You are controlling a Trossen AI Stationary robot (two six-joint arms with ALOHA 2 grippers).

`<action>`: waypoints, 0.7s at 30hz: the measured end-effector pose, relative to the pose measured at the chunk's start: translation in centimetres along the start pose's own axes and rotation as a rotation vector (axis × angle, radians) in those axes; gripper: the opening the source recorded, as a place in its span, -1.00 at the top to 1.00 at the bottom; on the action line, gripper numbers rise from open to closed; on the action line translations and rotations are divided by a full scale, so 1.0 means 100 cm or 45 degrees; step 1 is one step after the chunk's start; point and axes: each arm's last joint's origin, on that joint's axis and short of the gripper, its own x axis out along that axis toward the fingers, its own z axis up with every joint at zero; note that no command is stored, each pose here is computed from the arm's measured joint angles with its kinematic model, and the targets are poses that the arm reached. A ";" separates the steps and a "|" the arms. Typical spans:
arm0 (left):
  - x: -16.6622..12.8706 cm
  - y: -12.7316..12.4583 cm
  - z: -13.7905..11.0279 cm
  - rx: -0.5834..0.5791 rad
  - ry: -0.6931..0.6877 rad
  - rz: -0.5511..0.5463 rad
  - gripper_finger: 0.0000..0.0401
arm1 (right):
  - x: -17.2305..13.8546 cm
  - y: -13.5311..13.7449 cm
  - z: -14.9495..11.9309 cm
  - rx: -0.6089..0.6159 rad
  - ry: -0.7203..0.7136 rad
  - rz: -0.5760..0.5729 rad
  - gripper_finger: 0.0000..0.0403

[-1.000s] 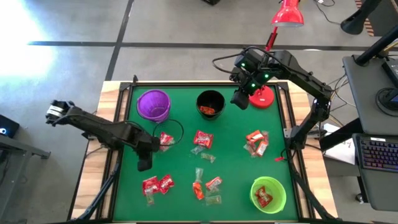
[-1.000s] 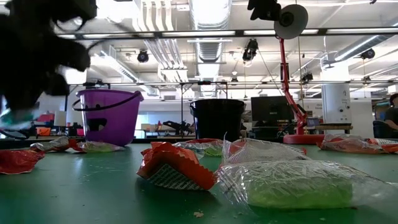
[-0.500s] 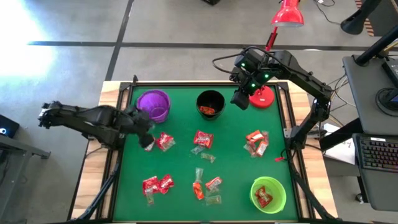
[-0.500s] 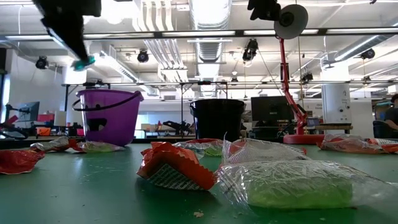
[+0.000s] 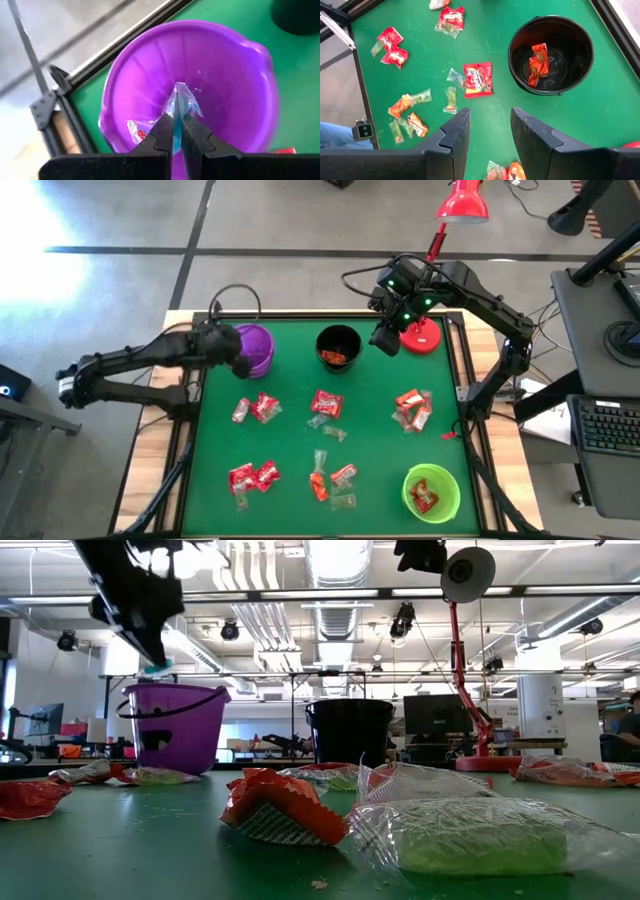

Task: Sort candy
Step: Put the blue gummy into the violet bucket, then put the orange chocolate into the black bucket

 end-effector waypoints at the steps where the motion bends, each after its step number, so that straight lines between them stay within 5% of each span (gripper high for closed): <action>1: 0.005 0.002 0.003 -0.022 0.003 -0.018 1.00 | 0.000 0.000 0.000 0.000 0.000 0.000 0.33; 11: 0.023 0.007 0.016 -0.049 -0.021 -0.164 0.98 | 0.000 0.000 -0.001 0.004 0.010 0.000 0.33; 21: 0.019 0.009 0.016 -0.063 -0.039 -0.176 0.58 | 0.002 0.005 -0.002 -0.005 0.020 0.012 0.33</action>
